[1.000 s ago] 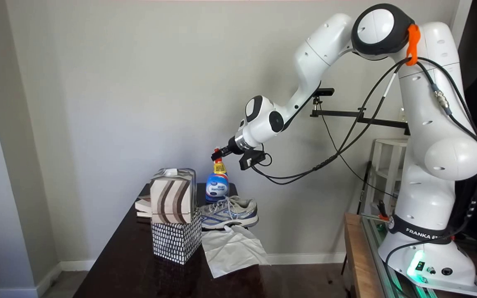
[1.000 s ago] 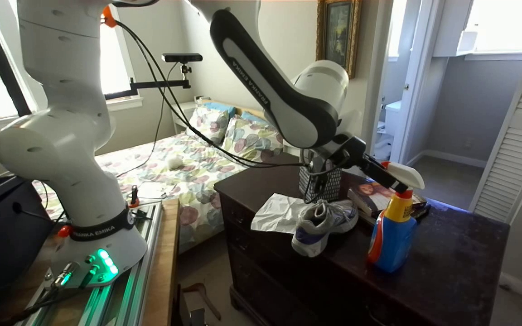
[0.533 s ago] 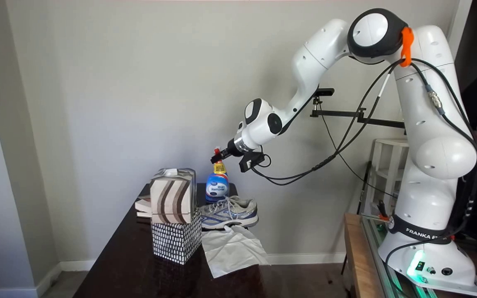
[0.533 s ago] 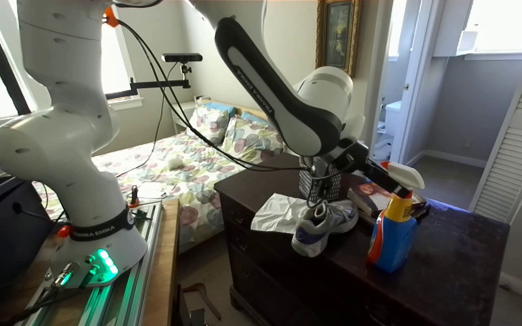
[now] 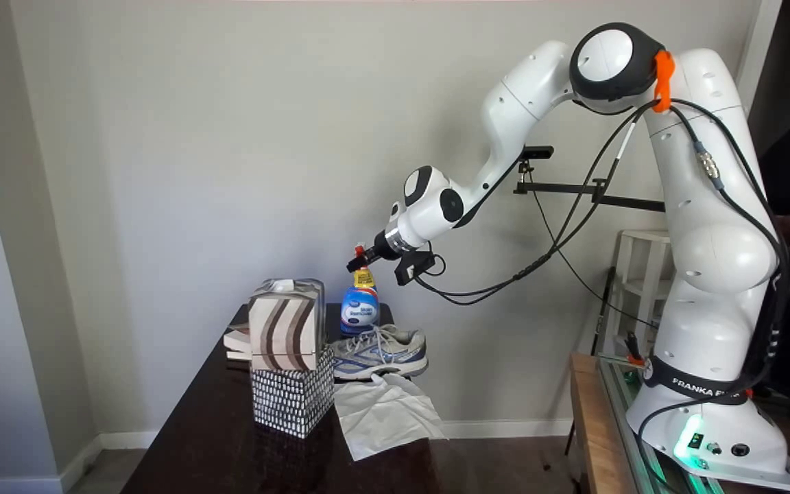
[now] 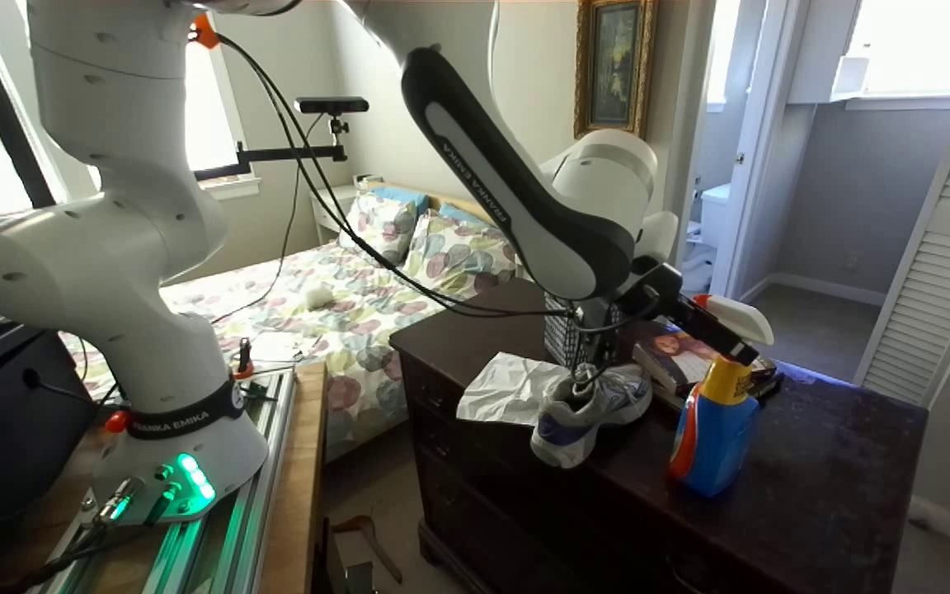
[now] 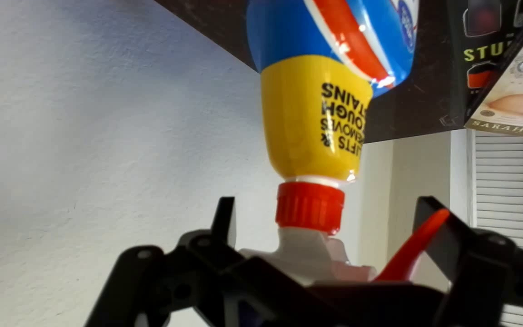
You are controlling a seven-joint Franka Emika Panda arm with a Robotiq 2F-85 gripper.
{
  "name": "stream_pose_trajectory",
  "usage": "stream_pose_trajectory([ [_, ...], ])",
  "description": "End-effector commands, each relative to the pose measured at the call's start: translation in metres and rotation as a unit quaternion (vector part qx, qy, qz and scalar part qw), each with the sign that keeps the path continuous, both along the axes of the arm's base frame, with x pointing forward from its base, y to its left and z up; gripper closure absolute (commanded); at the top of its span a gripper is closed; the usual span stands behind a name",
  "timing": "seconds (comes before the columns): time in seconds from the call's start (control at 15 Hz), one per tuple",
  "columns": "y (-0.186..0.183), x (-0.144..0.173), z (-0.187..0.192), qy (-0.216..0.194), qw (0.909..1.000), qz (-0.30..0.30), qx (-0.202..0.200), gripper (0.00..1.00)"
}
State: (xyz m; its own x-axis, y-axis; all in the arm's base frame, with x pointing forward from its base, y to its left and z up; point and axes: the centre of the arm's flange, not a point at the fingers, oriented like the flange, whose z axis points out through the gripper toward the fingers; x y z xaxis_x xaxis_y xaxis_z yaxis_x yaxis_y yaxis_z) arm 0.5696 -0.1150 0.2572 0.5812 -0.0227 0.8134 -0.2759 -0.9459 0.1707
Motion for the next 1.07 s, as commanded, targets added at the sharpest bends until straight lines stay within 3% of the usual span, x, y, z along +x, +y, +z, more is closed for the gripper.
stream_pose_trajectory([
  [0.0, -0.020, -0.011, -0.018, 0.000, 1.0000, 0.007, 0.000, 0.10],
  [0.13, -0.019, -0.012, -0.017, 0.002, 1.0000, 0.001, 0.005, 0.21],
  [0.27, -0.021, -0.013, -0.017, 0.002, 0.9999, -0.007, 0.007, 0.24],
  [0.47, -0.026, -0.015, -0.020, 0.003, 0.9998, -0.020, 0.008, 0.02],
  [1.0, -0.031, -0.018, -0.014, 0.003, 0.9998, -0.015, 0.013, 0.00],
])
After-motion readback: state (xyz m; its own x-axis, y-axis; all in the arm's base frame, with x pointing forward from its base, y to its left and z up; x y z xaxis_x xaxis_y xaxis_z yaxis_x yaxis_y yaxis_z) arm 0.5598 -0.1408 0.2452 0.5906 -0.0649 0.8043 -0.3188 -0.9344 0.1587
